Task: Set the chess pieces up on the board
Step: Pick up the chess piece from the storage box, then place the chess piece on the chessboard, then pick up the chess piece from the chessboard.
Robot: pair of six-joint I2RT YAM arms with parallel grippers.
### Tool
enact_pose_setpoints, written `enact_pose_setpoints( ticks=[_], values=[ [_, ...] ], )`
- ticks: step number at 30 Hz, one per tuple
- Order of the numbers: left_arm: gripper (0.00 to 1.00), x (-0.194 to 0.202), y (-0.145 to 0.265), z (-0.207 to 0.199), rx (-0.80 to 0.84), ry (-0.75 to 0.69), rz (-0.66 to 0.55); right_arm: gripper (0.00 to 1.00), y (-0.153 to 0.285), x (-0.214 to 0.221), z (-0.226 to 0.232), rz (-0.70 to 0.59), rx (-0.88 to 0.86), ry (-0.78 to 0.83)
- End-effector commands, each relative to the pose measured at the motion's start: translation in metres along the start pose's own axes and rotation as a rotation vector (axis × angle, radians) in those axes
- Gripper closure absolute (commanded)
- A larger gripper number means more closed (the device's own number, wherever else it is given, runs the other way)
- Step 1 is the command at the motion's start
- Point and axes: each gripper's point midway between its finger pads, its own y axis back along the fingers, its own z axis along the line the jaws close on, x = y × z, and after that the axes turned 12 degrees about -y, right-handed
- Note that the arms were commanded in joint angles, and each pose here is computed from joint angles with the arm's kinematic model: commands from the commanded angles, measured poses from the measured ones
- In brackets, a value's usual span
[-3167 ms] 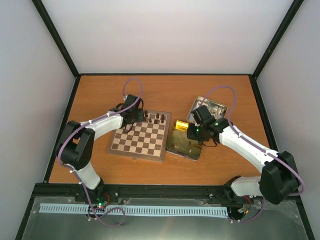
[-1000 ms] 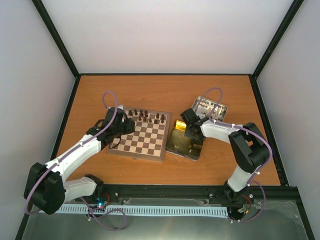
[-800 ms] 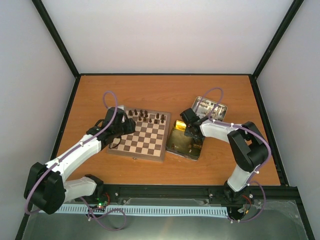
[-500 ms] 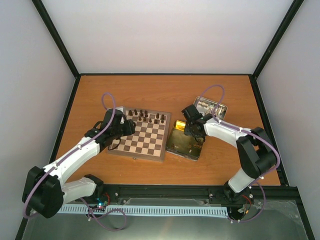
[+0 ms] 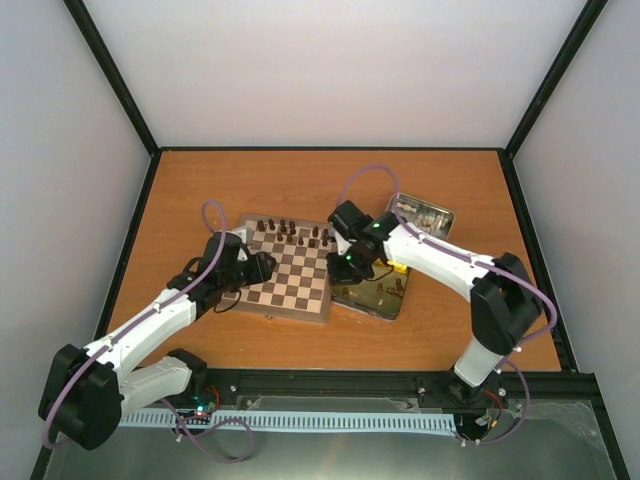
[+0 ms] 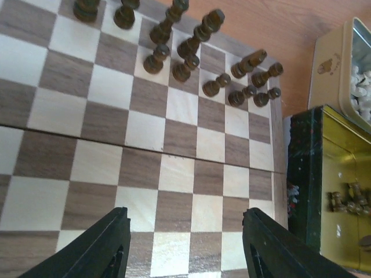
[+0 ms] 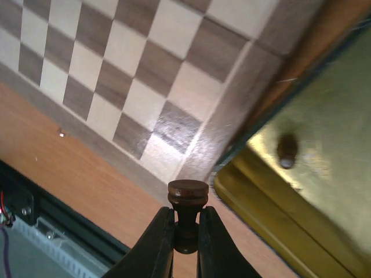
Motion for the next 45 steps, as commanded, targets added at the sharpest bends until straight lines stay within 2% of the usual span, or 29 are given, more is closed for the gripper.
enact_pose_setpoints(
  ticks=[1, 10, 21, 23, 28, 35, 39, 41, 45],
  values=[
    [0.45, -0.007, 0.005, -0.016, 0.103, 0.019, -0.053, 0.96, -0.019, 0.032, 0.010, 0.188, 0.038, 0.032],
    [0.44, 0.006, 0.009, -0.014, 0.123, 0.008, -0.053, 0.94, -0.049, 0.050, 0.026, 0.331, 0.134, 0.103],
    [0.44, 0.006, 0.011, -0.005, 0.076, 0.004, -0.069, 0.89, -0.070, 0.043, 0.027, 0.338, 0.200, 0.125],
    [0.43, 0.005, 0.012, -0.004, 0.066, 0.008, -0.079, 0.85, -0.071, 0.038, 0.030, 0.323, 0.194, 0.125],
    [0.43, 0.005, 0.013, -0.004, 0.065, 0.000, -0.074, 0.77, -0.067, 0.027, 0.038, 0.268, 0.179, 0.128],
    [0.42, 0.006, 0.013, -0.019, 0.147, -0.058, -0.059, 0.77, -0.058, 0.015, 0.045, 0.183, 0.164, 0.123],
    [0.41, 0.018, 0.014, -0.050, 0.287, -0.154, -0.020, 0.76, -0.038, -0.005, 0.037, 0.027, 0.197, 0.091],
    [0.40, 0.028, 0.009, -0.061, 0.287, -0.208, 0.014, 0.76, -0.023, -0.019, 0.030, -0.071, 0.198, 0.045],
    [0.41, 0.046, -0.003, -0.085, 0.295, -0.258, 0.093, 0.76, 0.000, -0.031, 0.006, -0.186, 0.178, -0.059]
  ],
)
